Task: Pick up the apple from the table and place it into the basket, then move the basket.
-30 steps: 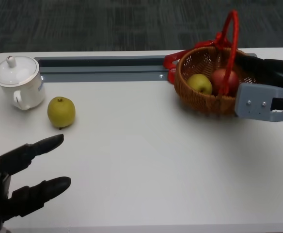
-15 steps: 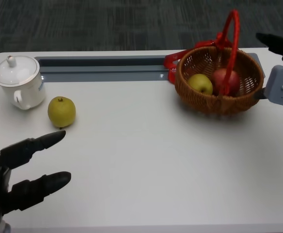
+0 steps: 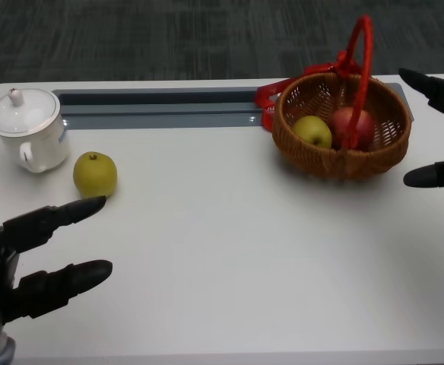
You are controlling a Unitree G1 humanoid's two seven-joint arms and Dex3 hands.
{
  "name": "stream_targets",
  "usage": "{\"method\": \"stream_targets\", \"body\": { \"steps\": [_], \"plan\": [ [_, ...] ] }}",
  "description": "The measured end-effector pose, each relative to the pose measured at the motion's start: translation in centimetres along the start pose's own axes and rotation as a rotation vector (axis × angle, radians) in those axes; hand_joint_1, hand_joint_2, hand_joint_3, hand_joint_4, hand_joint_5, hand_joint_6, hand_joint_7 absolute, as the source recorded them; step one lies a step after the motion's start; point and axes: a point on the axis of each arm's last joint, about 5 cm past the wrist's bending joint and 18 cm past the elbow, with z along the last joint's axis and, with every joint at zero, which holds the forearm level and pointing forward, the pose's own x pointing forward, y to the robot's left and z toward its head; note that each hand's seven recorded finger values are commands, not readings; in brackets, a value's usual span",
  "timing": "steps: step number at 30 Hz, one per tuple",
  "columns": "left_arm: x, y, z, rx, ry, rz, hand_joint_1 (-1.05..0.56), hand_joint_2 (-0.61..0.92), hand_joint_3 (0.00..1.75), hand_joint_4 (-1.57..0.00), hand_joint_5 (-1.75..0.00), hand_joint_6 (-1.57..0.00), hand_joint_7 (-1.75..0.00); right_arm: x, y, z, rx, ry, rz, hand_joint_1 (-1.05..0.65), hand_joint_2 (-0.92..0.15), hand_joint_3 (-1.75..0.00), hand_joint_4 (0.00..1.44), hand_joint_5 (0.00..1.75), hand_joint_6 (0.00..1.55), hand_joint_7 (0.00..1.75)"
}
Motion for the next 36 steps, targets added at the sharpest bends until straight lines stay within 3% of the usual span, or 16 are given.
{"method": "stream_targets", "body": {
  "steps": [6, 15, 20, 31, 36],
  "plan": [
    [0.1, 0.2, 0.0, 0.003, 0.0, -0.012, -0.61, 0.77, 0.0, -0.98, -0.01, -0.9, 0.0, -1.8, 2.7, 0.9, 0.118, -0.176, -0.122, -0.59, -0.83, 0.0, 0.37, 0.03, 0.3, 0.02],
    [0.4, 0.4, -0.1, -0.005, 0.003, -0.029, -0.62, 0.77, 0.0, -0.99, -0.01, -0.9, 0.0, -2.9, 7.4, 3.5, 0.343, -0.377, -0.121, -0.47, -0.87, -0.01, 0.5, 0.03, 0.45, 0.03],
    [0.8, 0.5, -0.2, -0.008, -0.007, -0.05, -0.63, 0.77, 0.0, -0.99, -0.01, -0.9, 0.0, -2.6, 9.4, 5.0, 0.424, -0.415, -0.105, -0.48, -0.86, 0.0, 0.54, 0.02, 0.5, 0.02],
    [0.8, 0.6, -0.1, -0.014, -0.011, -0.078, -0.61, 0.75, 0.0, -0.99, -0.01, -0.9, 0.0, -2.0, 12.0, 7.0, 0.625, -0.389, -0.066, -0.45, -0.83, 0.0, 0.69, 0.03, 0.64, 0.03],
    [0.9, 0.6, 0.0, -0.02, -0.022, -0.094, -0.56, 0.72, 0.0, -0.98, 0.0, -0.9, 0.0, -2.0, 12.8, 7.4, 0.708, -0.382, -0.037, -0.43, -0.82, 0.0, 0.69, 0.01, 0.65, 0.01]
  ]
}}
